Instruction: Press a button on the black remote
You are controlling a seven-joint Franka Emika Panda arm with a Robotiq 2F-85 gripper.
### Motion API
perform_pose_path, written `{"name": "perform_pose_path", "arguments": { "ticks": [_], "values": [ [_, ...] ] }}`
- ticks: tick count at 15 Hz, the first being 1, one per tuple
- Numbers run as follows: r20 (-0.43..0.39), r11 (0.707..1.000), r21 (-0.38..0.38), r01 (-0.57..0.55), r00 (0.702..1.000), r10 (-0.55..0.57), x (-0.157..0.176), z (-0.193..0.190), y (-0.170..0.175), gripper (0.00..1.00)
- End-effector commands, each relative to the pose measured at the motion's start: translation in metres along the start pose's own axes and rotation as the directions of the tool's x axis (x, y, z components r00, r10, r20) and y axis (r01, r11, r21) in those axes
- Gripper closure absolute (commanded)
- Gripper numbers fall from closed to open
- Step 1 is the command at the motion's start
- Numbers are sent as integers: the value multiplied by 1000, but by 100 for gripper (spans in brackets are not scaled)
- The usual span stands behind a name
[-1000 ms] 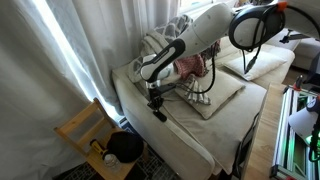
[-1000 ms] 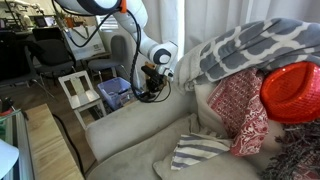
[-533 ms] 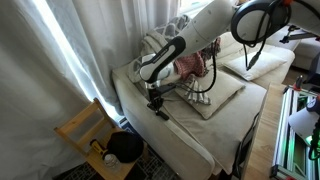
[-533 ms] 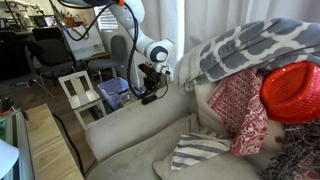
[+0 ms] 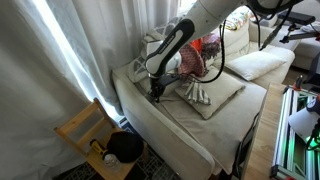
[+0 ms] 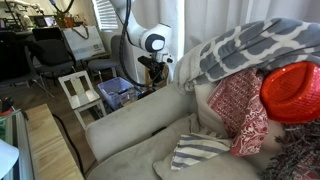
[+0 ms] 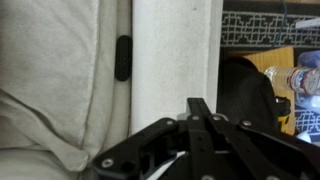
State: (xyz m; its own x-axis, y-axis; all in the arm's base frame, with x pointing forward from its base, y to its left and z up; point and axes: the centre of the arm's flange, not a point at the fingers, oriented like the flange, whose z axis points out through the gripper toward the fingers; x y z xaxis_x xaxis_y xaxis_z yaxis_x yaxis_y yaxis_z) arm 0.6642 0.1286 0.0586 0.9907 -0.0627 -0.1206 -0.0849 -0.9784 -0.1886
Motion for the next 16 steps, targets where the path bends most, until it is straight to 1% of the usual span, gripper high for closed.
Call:
{"name": "perform_pose_path", "arguments": {
  "ticks": [1, 2, 3, 4, 5, 6, 8, 12, 13, 14, 15, 16],
  "values": [
    [-102, 992, -109, -70, 993, 59, -65, -50, 20, 100],
    [-130, 988, -129, -84, 989, 67, -71, -59, 24, 74],
    [-159, 985, -147, -93, 985, 69, -78, -68, 27, 73],
    [-178, 981, -167, -99, 982, 69, -85, -76, 29, 66],
    [-176, 979, -175, -104, 982, 73, -93, -82, 30, 60],
    [-163, 978, -189, -88, 985, 57, -103, -90, 31, 51],
    [-127, 973, -217, -78, 991, 51, -125, -104, 33, 38],
    [-68, 949, -307, -69, 996, 50, -175, -144, 38, 7],
    [-52, 943, -328, -60, 998, 45, -189, -155, 39, 1],
    [9, 938, -343, -38, 999, 44, -202, -168, 39, 0],
    [-37, 950, -309, -53, 998, 44, -159, -132, 41, 10],
    [-11, 945, -323, -46, 999, 45, -171, -144, 41, 1]
  ]
}}
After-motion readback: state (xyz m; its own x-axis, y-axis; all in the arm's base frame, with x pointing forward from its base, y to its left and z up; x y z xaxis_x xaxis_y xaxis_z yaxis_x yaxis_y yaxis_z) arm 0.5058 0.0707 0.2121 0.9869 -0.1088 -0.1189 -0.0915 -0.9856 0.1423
